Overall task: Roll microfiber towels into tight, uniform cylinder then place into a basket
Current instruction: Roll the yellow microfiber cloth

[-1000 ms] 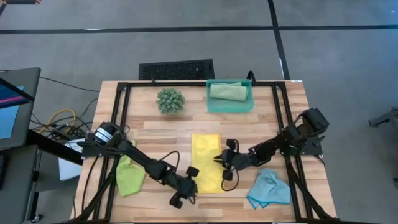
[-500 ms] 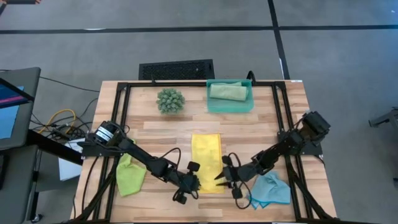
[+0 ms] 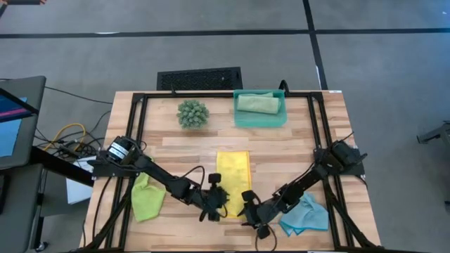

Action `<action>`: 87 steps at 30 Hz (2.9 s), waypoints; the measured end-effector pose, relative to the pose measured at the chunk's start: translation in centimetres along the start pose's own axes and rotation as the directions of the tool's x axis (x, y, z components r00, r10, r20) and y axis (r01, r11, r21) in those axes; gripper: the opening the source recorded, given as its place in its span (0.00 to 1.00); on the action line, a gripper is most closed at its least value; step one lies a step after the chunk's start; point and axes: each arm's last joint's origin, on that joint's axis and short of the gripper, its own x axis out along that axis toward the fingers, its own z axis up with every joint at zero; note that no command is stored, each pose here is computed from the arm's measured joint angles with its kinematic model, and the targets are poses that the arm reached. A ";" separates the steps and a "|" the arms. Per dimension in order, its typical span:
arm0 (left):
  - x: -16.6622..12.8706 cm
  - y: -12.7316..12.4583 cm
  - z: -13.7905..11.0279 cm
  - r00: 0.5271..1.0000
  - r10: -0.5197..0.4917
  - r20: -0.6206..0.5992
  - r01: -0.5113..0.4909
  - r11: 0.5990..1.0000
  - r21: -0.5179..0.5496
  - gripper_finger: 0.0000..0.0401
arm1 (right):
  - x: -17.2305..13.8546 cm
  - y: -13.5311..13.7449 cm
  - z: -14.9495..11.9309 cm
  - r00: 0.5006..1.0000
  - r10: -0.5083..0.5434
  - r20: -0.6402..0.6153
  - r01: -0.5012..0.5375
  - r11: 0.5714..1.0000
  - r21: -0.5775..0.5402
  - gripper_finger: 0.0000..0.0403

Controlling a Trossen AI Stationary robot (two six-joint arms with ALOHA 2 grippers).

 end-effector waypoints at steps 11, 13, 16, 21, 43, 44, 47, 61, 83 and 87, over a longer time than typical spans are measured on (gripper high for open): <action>0.5 3.2 -2.6 0.937 0.349 -0.010 -0.348 0.931 -0.111 0.18 | -2.2 -1.1 0.7 0.957 -0.217 -0.193 0.218 0.976 -0.019 0.36; 0.5 3.2 -2.3 0.923 0.384 0.012 -0.381 0.920 -0.094 0.18 | -2.6 -1.3 0.9 0.947 -0.249 -0.204 0.248 0.968 -0.033 0.34; 0.3 2.6 -1.6 0.917 0.396 0.046 -0.393 0.918 -0.054 0.18 | -2.7 -1.0 1.5 0.959 -0.236 -0.155 0.230 0.972 -0.058 0.32; 0.3 2.5 -1.2 0.922 0.383 0.054 -0.383 0.924 -0.002 0.18 | -1.5 -1.1 1.3 0.970 -0.222 -0.100 0.211 0.971 -0.109 0.30; -0.7 -1.4 -0.1 0.986 -0.082 0.145 0.034 0.950 0.311 0.19 | -1.0 -4.2 0.9 0.976 -0.132 -0.173 0.146 0.987 0.066 0.02; -0.8 -1.7 -0.2 0.983 -0.123 0.138 0.066 0.932 0.356 0.21 | -1.1 -4.3 1.0 0.978 -0.122 -0.170 0.137 0.987 0.084 0.02; -1.3 -2.7 -0.1 0.968 -0.195 0.157 0.106 0.888 0.447 0.29 | -1.9 -4.8 1.5 0.979 -0.107 -0.174 0.131 0.982 0.137 0.05; -2.0 -3.7 -2.2 0.998 0.002 0.065 -0.033 0.878 0.477 0.69 | -1.6 -8.2 1.5 0.981 -0.102 -0.164 0.162 0.900 0.404 0.04; -0.7 -3.5 -3.6 0.976 0.196 0.096 -0.211 0.961 0.180 0.31 | -1.6 -8.0 1.8 0.986 -0.101 -0.136 0.150 0.894 0.422 0.09; -0.9 -3.8 -3.7 0.977 0.191 0.098 -0.206 0.961 0.186 0.25 | -1.6 -7.7 1.8 0.987 -0.094 -0.133 0.139 0.914 0.381 0.14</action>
